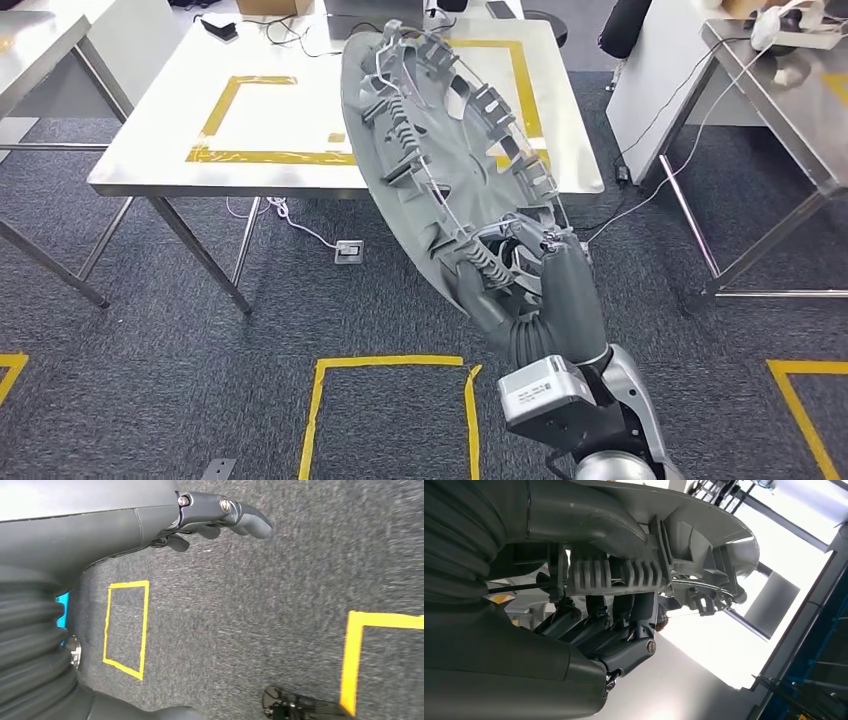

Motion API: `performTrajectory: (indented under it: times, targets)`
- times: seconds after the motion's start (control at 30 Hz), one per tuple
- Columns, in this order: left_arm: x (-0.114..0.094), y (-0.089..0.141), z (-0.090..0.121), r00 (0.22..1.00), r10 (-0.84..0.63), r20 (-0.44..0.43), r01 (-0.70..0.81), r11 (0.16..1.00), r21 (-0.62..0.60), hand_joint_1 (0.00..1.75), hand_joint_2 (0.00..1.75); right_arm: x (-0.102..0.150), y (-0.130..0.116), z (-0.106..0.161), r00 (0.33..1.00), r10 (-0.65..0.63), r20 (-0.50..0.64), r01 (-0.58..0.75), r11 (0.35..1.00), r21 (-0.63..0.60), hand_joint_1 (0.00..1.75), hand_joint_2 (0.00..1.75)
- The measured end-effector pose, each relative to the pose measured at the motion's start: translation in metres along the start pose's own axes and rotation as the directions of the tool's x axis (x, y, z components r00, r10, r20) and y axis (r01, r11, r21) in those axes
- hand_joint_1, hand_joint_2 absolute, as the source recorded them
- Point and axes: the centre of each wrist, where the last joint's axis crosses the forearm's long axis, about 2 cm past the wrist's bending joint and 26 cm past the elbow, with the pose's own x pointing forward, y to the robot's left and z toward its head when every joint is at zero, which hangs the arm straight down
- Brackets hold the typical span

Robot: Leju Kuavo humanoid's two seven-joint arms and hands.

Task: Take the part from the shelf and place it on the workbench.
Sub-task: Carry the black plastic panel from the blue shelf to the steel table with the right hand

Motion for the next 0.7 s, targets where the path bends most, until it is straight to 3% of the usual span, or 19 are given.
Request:
performTrajectory:
  times: [0.7]
  targets:
    - [0.0045, -0.0011, -0.0001, 1.000, -0.004, 0.004, 0.004, 1.000, -0.001, 0.00, 1.75, -0.0012, -0.0007, 0.0020, 1.000, 0.004, -0.003, -0.004, 1.000, 0.004, 1.75, 1.75]
